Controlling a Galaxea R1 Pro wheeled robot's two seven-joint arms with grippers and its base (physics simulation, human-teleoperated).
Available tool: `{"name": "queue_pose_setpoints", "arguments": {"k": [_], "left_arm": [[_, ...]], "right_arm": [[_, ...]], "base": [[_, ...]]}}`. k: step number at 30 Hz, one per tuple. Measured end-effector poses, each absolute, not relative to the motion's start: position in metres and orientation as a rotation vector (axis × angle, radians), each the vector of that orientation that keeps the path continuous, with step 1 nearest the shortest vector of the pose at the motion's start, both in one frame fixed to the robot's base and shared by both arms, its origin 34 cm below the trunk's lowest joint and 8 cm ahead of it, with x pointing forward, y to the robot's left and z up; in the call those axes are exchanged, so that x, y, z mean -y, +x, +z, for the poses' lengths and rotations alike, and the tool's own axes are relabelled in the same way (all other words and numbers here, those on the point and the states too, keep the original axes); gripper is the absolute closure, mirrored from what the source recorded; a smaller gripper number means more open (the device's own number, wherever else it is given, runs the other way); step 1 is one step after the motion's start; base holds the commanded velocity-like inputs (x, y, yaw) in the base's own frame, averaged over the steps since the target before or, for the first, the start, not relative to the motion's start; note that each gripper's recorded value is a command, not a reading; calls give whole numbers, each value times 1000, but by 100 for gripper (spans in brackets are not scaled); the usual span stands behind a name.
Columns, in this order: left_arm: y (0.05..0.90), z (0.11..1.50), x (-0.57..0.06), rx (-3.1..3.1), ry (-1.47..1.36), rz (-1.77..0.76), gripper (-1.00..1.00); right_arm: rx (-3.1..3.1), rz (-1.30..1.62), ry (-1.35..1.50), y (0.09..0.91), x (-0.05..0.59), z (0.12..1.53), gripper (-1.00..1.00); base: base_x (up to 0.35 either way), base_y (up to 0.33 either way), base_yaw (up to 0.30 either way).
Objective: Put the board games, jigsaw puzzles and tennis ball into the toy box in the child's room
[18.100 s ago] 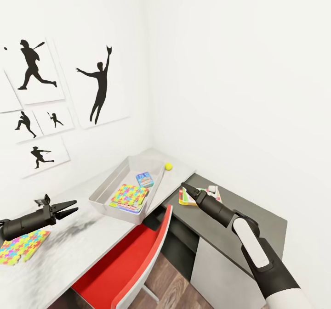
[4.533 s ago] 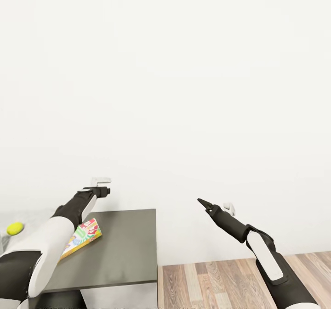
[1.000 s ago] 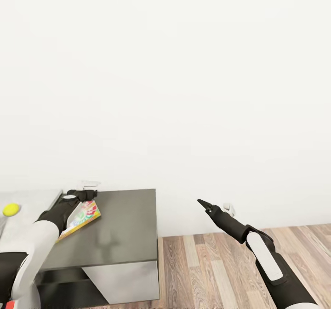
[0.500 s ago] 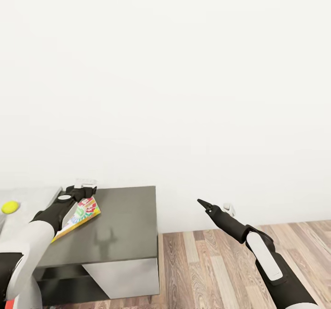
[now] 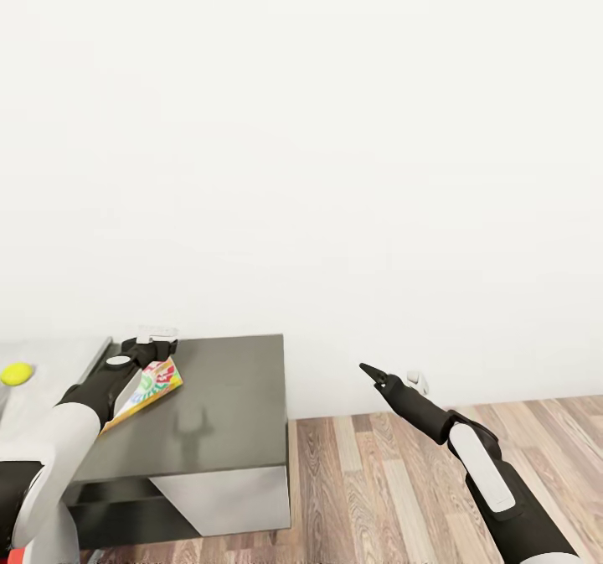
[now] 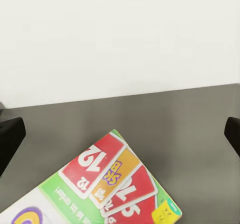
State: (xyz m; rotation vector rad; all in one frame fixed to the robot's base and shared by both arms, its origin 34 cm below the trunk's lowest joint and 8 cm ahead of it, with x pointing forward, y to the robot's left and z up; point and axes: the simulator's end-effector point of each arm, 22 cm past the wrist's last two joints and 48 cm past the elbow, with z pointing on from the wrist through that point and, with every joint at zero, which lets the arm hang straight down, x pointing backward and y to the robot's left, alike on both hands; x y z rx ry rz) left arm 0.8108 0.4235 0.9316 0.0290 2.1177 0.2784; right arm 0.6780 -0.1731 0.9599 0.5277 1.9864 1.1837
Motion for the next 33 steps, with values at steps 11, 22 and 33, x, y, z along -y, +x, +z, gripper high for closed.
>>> {"name": "queue_pose_setpoints", "arguments": {"k": [11,22,33], "left_arm": [[810,921,-426,-2124,32,283,-100],[810,912,-427,-2118,39,284,-100],[808,900,-427,-2131,43,284,-100]], "right_arm": [[-2002,1182,542,677,173,949,-100],[-2017,1181,555,676,173,939,-100],[-2033,1179,568,675,173,929,-100]], "base": [[0,0,0],[0,0,0],[0,0,0]]}}
